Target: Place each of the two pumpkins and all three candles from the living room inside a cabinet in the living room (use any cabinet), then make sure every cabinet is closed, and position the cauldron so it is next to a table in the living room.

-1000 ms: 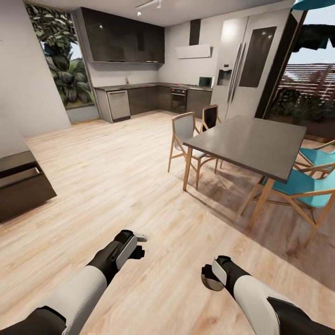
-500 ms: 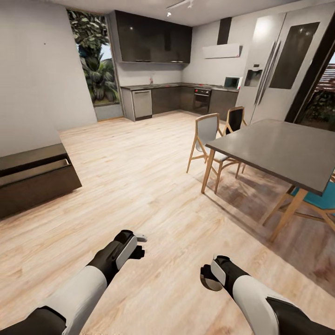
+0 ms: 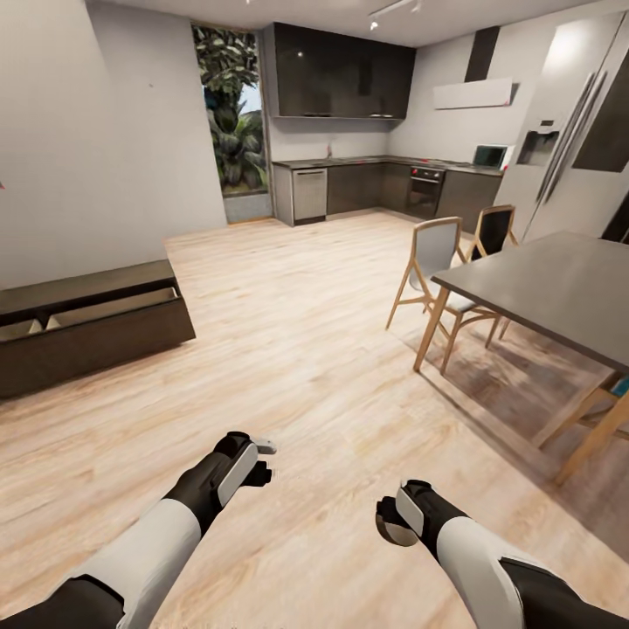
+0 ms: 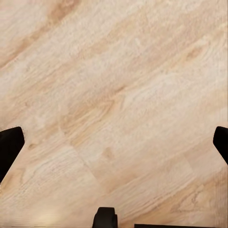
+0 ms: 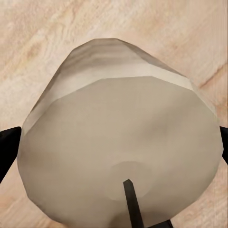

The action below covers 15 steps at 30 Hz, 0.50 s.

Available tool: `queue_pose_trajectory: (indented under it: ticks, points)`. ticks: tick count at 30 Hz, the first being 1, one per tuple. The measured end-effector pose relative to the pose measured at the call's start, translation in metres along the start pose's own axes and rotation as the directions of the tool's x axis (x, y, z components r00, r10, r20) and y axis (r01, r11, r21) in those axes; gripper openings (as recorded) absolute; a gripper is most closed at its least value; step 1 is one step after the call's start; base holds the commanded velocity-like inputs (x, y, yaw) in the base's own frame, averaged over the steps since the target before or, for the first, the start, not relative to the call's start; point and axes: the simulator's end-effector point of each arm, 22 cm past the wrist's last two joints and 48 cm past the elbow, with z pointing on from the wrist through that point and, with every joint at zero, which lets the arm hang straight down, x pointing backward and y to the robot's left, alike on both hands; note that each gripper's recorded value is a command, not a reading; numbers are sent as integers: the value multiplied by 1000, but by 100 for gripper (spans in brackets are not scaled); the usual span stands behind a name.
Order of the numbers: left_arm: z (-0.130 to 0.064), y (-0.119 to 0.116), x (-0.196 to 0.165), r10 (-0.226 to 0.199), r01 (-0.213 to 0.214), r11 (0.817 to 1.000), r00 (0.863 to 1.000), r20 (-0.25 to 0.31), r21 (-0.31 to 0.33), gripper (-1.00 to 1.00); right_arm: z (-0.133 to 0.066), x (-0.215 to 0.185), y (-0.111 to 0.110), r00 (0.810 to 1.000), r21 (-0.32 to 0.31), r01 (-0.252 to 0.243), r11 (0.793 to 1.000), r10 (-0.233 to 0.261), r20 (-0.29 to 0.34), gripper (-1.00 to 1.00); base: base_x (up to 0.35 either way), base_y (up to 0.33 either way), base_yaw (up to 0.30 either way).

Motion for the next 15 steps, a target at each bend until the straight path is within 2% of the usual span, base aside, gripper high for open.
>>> queue_pose_trajectory:
  ticks: [15]
  points:
    - [0,0,-1,-1,1,1000,1000,1,1,100,-1,2,6,1000,-8,0,1000,0,-2,-100,0,0,296]
